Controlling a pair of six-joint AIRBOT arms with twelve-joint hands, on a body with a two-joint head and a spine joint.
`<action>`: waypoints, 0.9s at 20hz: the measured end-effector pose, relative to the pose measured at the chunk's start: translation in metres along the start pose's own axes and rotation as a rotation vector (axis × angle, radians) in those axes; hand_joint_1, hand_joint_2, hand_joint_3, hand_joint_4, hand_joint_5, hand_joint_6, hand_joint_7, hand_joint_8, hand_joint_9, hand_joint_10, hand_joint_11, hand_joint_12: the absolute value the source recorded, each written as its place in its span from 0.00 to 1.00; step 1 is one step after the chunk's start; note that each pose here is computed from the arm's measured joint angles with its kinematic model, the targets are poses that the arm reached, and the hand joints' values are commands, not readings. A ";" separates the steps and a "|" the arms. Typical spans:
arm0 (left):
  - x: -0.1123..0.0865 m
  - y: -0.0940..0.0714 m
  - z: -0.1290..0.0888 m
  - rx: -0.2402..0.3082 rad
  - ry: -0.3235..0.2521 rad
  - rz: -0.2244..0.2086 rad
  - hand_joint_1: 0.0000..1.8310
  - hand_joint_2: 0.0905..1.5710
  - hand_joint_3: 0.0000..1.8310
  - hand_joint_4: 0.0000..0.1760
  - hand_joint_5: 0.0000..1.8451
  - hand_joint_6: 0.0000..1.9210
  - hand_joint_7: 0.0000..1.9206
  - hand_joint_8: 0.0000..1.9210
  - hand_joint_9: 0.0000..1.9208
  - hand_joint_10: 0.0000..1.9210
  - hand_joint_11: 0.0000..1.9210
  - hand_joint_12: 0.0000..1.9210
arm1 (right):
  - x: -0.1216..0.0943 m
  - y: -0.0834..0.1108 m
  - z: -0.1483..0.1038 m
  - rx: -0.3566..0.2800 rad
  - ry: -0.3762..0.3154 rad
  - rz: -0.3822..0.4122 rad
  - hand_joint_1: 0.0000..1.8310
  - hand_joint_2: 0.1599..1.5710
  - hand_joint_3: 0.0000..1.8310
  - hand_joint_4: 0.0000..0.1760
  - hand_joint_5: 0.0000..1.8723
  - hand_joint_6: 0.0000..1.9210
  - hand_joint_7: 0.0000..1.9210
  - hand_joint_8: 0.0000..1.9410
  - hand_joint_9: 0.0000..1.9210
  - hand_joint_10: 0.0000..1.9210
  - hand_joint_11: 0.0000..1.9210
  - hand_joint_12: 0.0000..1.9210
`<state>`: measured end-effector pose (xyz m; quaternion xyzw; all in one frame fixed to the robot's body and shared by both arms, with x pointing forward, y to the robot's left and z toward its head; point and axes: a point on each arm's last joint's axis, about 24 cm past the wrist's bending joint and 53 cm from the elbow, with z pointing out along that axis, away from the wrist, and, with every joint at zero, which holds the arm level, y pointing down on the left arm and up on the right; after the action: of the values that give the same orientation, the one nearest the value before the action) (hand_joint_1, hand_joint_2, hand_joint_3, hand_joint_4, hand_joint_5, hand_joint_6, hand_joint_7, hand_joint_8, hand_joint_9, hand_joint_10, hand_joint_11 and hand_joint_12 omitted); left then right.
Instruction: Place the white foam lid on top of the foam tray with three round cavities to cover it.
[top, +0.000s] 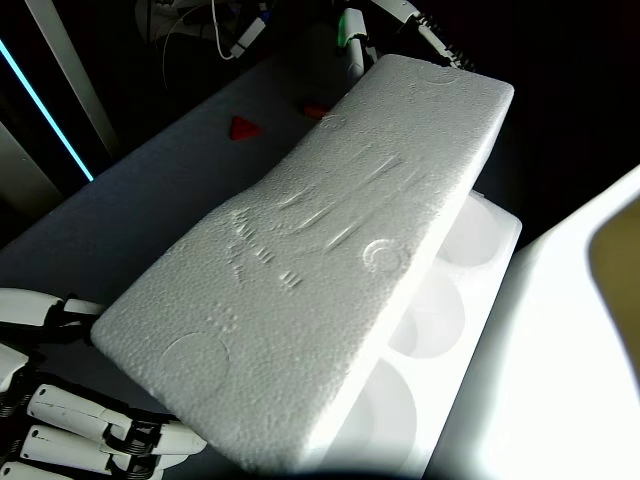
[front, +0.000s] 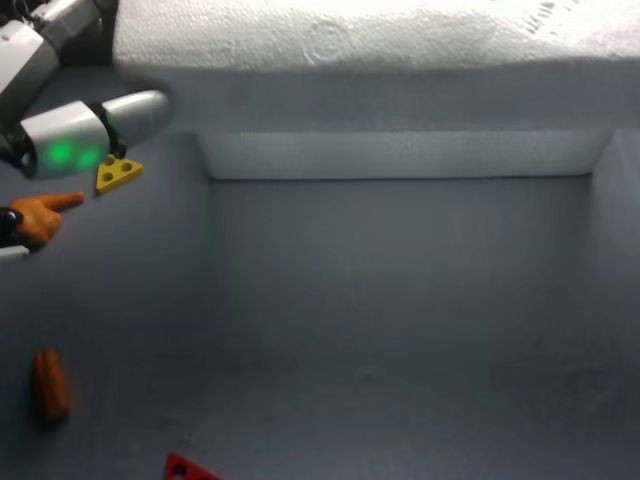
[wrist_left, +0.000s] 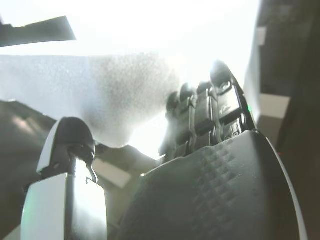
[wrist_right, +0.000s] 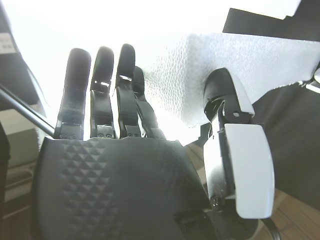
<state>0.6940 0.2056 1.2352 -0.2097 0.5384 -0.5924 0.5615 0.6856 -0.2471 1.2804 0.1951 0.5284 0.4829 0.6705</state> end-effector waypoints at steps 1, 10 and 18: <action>-0.002 0.002 0.006 -0.004 -0.001 0.005 0.32 0.71 0.00 0.00 0.17 0.00 0.08 0.00 0.03 0.00 0.00 0.52 | -0.001 -0.002 0.005 0.006 0.001 0.002 0.29 0.77 0.00 0.00 0.00 0.47 0.00 0.46 0.00 0.61 0.00 1.00; -0.007 0.026 0.051 -0.087 -0.001 0.012 0.26 0.73 0.00 0.00 0.13 0.00 0.05 0.00 0.01 0.00 0.00 0.44 | -0.010 -0.012 0.047 0.053 -0.003 -0.002 0.35 0.78 0.00 0.00 0.01 0.38 0.05 0.30 0.00 0.44 0.00 0.94; -0.003 0.040 0.069 -0.130 0.016 0.015 0.27 0.75 0.00 0.00 0.13 0.00 0.06 0.00 0.07 0.01 0.00 0.54 | -0.002 -0.040 0.061 0.137 0.033 0.010 0.32 0.77 0.00 0.00 0.00 0.37 0.09 0.11 0.00 0.38 0.00 0.85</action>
<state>0.7714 0.1885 1.2239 -0.2368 0.5817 -0.5539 0.5466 0.7579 -0.2525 1.2726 0.2354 0.5702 0.4519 0.6444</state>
